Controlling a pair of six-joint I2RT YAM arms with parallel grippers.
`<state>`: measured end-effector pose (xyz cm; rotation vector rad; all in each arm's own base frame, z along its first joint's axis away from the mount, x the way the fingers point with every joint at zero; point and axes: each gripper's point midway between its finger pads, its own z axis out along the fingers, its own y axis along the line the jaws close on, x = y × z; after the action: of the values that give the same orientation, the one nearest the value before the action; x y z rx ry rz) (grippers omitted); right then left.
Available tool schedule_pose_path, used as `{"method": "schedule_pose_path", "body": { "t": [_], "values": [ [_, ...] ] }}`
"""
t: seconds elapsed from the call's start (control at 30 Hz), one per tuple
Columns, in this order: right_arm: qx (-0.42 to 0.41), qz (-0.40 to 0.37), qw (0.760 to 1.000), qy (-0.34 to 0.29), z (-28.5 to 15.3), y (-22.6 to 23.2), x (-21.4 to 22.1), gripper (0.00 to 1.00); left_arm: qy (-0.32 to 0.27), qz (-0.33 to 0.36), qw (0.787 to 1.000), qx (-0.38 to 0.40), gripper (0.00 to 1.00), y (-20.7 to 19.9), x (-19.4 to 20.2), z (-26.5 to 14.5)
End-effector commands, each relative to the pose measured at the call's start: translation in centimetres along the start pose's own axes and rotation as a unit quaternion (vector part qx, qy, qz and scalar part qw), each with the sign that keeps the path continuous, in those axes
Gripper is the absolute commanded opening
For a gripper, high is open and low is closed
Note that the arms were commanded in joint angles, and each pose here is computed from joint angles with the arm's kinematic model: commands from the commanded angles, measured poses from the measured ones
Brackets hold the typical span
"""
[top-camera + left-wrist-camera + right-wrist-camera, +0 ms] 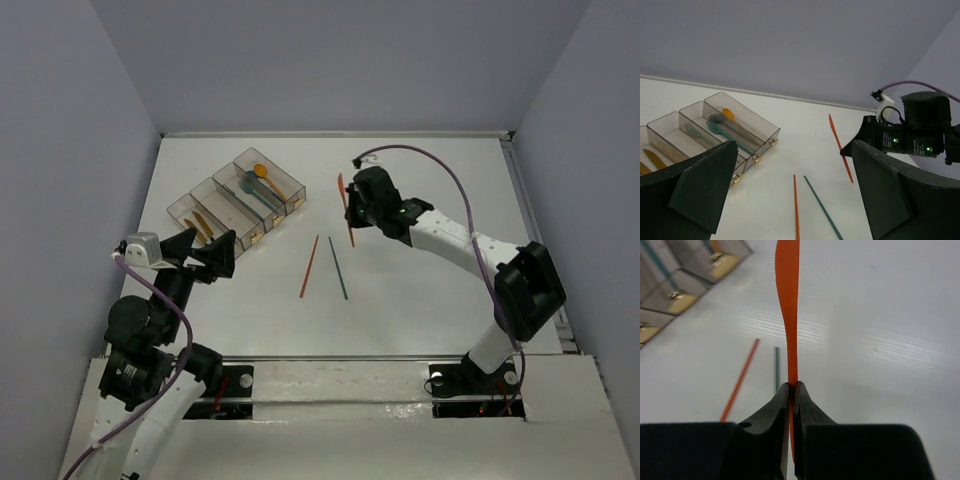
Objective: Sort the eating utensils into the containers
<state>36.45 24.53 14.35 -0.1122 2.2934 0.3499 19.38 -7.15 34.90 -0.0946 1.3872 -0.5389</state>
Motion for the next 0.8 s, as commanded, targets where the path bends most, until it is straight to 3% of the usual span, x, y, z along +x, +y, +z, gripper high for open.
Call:
{"method": "schedule_pose_path", "body": {
  "t": [0.0, 0.13, 0.4, 0.5, 0.6, 0.77],
  "values": [
    [-0.166, -0.073, 0.981, -0.073, 0.3, 12.7, -3.9, 0.00, -0.020, 0.006, 1.000, -0.006, 0.99, -0.1, -1.6, 0.6],
    [-0.298, -0.116, 0.942, -0.097, 1.3, 23.5, -4.7, 0.00, -0.023, 0.006, 0.999, -0.023, 0.99, 0.6, -1.8, 0.7],
    [-0.407, -0.128, 0.897, -0.117, 4.0, 33.8, -5.6, 0.00, -0.021, 0.005, 1.000, -0.020, 0.99, 0.5, -1.7, 0.8],
    [-0.405, -0.132, 0.897, -0.122, 4.6, 35.5, -6.4, 0.00, -0.021, 0.005, 1.000, -0.017, 0.99, 0.3, -1.7, 0.8],
    [-0.401, -0.139, 0.899, -0.106, 7.7, 36.8, -3.5, 0.00, -0.022, 0.005, 1.000, -0.015, 0.99, 0.3, -1.7, 0.8],
    [-0.383, -0.132, 0.906, -0.125, 9.8, 36.7, -3.4, 0.00, -0.020, 0.005, 1.000, -0.013, 0.99, 0.2, -1.6, 0.8]
  ]
}}
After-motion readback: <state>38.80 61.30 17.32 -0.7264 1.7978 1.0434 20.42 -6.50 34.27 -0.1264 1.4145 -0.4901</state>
